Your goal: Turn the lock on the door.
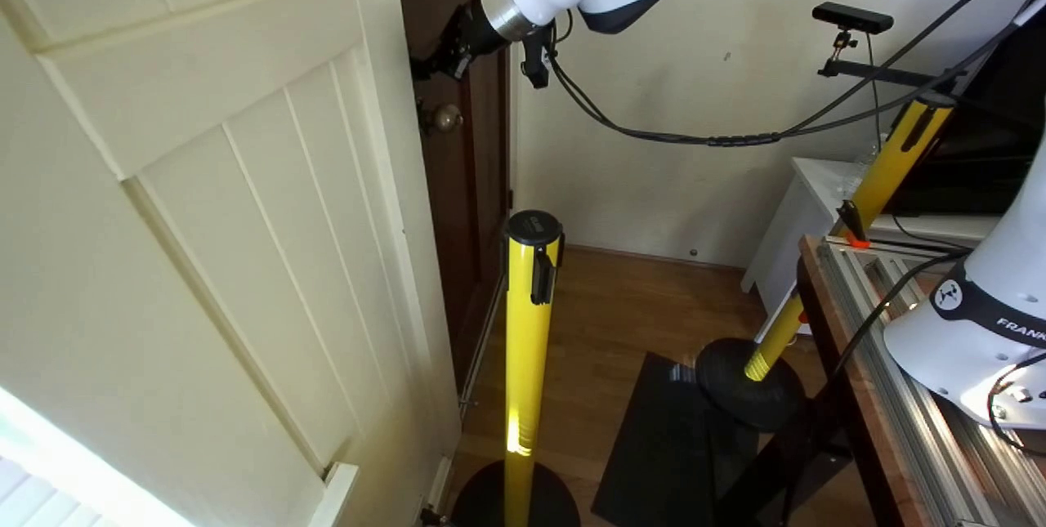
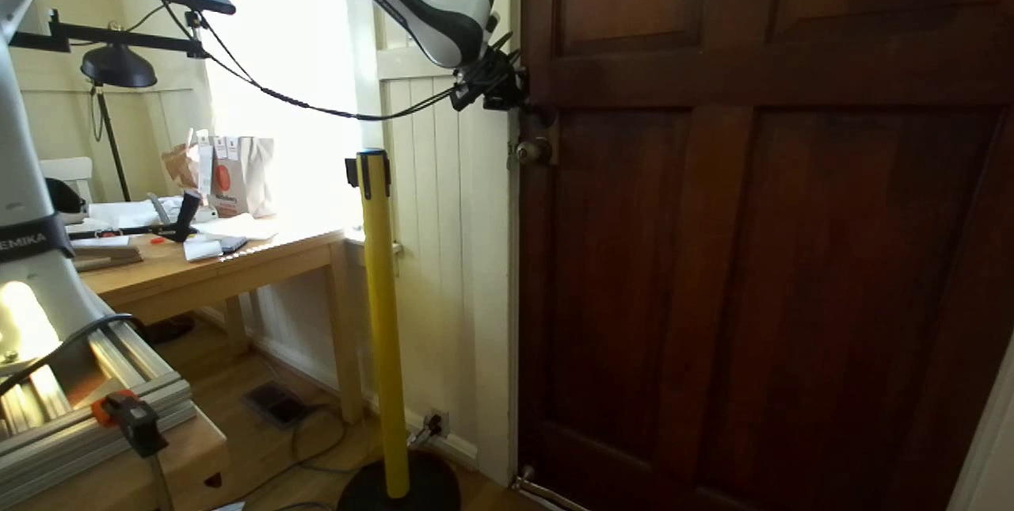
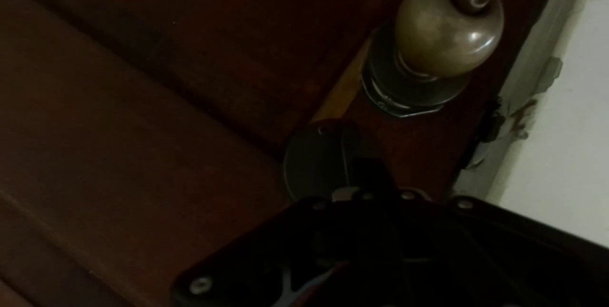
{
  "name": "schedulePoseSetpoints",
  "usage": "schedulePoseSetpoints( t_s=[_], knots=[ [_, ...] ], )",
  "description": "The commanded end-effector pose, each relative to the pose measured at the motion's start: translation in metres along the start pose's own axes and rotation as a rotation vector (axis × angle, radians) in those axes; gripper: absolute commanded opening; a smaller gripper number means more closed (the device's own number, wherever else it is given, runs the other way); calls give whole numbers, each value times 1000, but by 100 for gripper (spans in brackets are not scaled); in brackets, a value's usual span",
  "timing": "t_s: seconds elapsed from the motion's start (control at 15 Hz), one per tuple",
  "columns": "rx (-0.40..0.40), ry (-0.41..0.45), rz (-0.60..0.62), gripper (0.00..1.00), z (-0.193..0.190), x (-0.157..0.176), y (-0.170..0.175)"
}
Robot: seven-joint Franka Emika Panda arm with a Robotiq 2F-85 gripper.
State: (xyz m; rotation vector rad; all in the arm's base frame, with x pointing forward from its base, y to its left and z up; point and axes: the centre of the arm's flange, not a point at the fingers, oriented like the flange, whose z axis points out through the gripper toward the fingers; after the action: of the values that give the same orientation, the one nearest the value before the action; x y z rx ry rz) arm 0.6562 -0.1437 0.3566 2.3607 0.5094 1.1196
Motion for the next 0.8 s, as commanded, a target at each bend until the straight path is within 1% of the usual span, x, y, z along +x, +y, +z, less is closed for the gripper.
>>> schedulePoseSetpoints(
  t_s=[0.0, 0.2, 0.4, 0.53, 0.6, 0.73],
  knots=[
    [-26, 33, 42, 0, 4, -2, 11],
    [-47, 41, 101, 0, -4, -4, 29],
    [-94, 46, 156, 0, -9, -8, 60],
    [-109, 39, 187, 0, -9, -14, 76],
    [-105, 35, 199, 0, -10, -18, 79],
    [-10, -32, 192, 0, -16, -24, 73]
  ],
)
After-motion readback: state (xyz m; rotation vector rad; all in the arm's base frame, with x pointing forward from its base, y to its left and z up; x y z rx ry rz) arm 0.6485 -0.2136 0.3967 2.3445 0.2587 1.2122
